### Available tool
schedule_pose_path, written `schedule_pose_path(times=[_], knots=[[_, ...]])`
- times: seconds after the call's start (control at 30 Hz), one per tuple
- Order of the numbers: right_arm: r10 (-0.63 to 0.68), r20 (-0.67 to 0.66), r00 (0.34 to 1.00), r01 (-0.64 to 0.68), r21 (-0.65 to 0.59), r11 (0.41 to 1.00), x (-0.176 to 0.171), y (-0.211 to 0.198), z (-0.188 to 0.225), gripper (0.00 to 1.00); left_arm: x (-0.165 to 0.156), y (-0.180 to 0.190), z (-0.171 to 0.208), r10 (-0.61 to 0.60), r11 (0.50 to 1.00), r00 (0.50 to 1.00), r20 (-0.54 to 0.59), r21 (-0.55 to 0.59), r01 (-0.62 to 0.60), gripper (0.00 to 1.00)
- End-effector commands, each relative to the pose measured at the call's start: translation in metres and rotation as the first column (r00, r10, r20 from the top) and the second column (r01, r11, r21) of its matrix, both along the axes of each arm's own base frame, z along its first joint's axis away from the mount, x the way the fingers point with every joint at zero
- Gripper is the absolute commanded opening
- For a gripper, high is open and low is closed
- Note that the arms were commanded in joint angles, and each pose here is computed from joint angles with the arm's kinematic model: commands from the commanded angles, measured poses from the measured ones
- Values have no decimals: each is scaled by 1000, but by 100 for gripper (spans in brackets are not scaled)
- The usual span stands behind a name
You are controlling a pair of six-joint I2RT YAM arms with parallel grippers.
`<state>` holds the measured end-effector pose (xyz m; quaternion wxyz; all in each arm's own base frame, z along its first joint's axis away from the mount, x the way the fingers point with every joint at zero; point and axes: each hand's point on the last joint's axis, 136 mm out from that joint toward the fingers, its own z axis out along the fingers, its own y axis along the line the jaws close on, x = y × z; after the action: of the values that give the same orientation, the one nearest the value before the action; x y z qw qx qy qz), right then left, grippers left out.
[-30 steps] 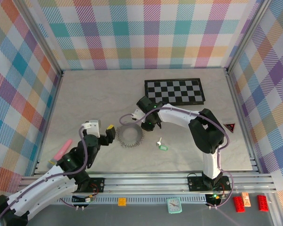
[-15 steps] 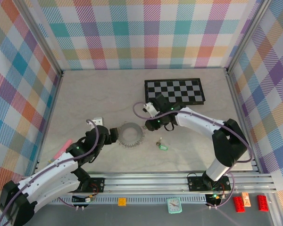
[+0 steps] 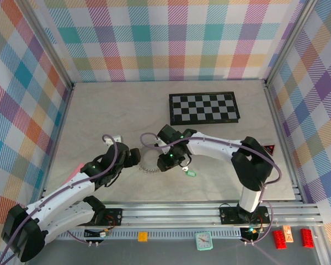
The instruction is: Put the keys on the keyring
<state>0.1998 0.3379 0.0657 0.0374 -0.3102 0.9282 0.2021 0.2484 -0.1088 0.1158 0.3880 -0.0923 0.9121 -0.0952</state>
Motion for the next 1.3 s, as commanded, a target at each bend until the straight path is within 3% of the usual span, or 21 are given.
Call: schedule_pose_path(times=[0.0,0.5,0.87,1.27], knots=[[5,6,1000,-5,-84,996,2,0,-7,36,1,1,5,26,999,999,19,-43,-26,95],[38,11,999,-36,-137,990,10,17,-17,29,-2,7,2,53,997,998,27,-58,-51,94],[38,-7,999,-38,-165,986,10,17,-28,26,-6,32,14,167,985,982,87,-52,-163,93],[41,-14,999,-43,-199,979,11,14,-35,23,-7,32,13,169,985,982,87,-55,-165,93]])
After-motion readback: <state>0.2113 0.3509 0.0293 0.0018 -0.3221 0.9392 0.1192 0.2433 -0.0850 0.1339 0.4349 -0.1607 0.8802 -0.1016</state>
